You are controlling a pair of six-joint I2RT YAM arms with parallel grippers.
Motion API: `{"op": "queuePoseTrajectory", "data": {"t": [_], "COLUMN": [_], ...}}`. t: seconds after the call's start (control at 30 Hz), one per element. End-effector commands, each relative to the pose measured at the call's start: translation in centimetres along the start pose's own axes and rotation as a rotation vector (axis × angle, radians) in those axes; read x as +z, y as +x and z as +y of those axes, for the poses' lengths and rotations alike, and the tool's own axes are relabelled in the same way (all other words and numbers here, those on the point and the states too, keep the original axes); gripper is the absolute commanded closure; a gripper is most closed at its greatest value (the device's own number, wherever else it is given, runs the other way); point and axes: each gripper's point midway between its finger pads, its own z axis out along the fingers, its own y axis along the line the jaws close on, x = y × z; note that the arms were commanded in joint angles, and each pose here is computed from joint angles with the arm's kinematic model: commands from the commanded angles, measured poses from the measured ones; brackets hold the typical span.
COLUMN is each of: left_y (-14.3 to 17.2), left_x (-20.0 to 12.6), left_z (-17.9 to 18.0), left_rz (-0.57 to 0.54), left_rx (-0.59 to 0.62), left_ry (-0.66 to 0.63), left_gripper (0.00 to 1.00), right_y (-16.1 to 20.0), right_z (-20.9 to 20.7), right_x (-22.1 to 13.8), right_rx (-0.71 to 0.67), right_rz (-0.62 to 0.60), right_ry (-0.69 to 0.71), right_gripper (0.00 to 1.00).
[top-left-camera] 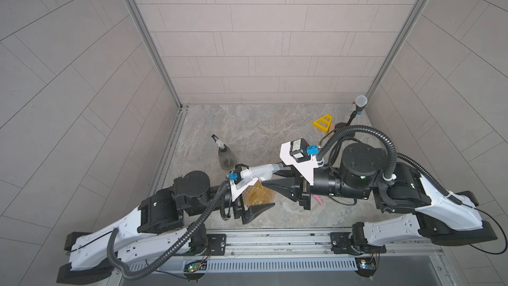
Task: Attach spray nozzles to spray bottles
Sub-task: Screw the spray nozzle on the spray bottle.
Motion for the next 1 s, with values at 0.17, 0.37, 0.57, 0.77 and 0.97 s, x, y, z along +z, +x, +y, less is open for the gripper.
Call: {"op": "queuePoseTrajectory", "data": {"t": [0.17,0.37,0.57,0.77,0.97], "left_y": [-2.7,-2.6,-2.0,-2.2,-2.3], "left_x": [-0.8,-1.1,-1.5,-2.0,-2.1], "left_z": [2.1,2.4,2.4,2.1,0.7], "left_rz": [-0.069,-0.070,-0.075,-0.096,-0.108], "left_rx": [0.009,0.010,0.000,-0.012,-0.018], "left_ry": [-0.121,-0.138,-0.141,-0.123,-0.045], "left_gripper": [1.00,1.00,1.00,1.00,1.00], "right_y": [4.2,3.4,1.1,-0.5,-1.7], "right_z": [-2.6,-2.3,-1.5,-0.2,0.6], "right_x": [3.3,4.5,2.4,-1.4,-4.0], "right_rx": [-0.002,-0.010,-0.049,-0.098,-0.085], "right_rz": [0.141,0.125,0.064,-0.035,-0.108], "right_ry": [0.305,0.331,0.256,0.122,-0.016], "right_gripper": [0.79,0.75,0.58,0.39,0.32]}}
